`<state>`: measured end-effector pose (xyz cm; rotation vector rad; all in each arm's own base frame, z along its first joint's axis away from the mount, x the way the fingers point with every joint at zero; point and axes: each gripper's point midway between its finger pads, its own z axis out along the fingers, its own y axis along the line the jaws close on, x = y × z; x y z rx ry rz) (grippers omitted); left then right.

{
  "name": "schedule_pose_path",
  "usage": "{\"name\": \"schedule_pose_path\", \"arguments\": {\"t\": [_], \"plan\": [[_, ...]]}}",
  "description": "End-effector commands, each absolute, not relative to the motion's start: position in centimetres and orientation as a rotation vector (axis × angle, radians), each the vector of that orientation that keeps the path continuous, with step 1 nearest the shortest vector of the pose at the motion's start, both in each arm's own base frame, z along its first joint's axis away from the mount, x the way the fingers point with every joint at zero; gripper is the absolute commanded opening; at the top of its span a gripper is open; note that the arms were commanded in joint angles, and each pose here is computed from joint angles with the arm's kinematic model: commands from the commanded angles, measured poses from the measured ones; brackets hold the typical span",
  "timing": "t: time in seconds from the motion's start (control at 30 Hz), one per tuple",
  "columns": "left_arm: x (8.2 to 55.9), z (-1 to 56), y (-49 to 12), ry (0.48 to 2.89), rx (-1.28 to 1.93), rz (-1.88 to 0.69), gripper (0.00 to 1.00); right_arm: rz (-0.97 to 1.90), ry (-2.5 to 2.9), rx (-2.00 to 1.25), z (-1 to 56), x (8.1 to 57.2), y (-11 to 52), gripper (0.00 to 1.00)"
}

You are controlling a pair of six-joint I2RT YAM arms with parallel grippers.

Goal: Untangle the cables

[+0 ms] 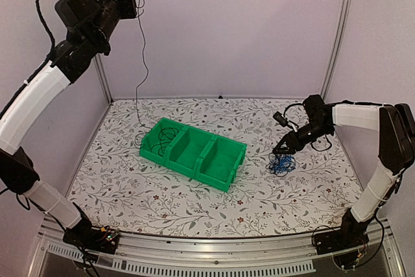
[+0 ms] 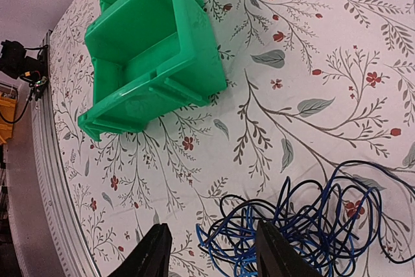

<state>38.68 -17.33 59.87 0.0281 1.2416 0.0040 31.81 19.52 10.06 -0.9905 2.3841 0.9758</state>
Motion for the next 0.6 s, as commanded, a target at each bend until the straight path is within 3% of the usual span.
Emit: {"name": "schedule_pose_path", "arguments": {"t": [0.0, 0.57], "plan": [[38.6, 60.0, -15.9, 1.238, -0.009, -0.028, 0.00, 0.970, 2.397, -0.997, 9.5, 31.9, 19.6, 0.49], [39.8, 59.8, -16.9, 1.235, 0.010, -0.082, 0.00, 0.945, 2.407, -1.004, 9.1, 31.8, 19.3, 0.48]]}}
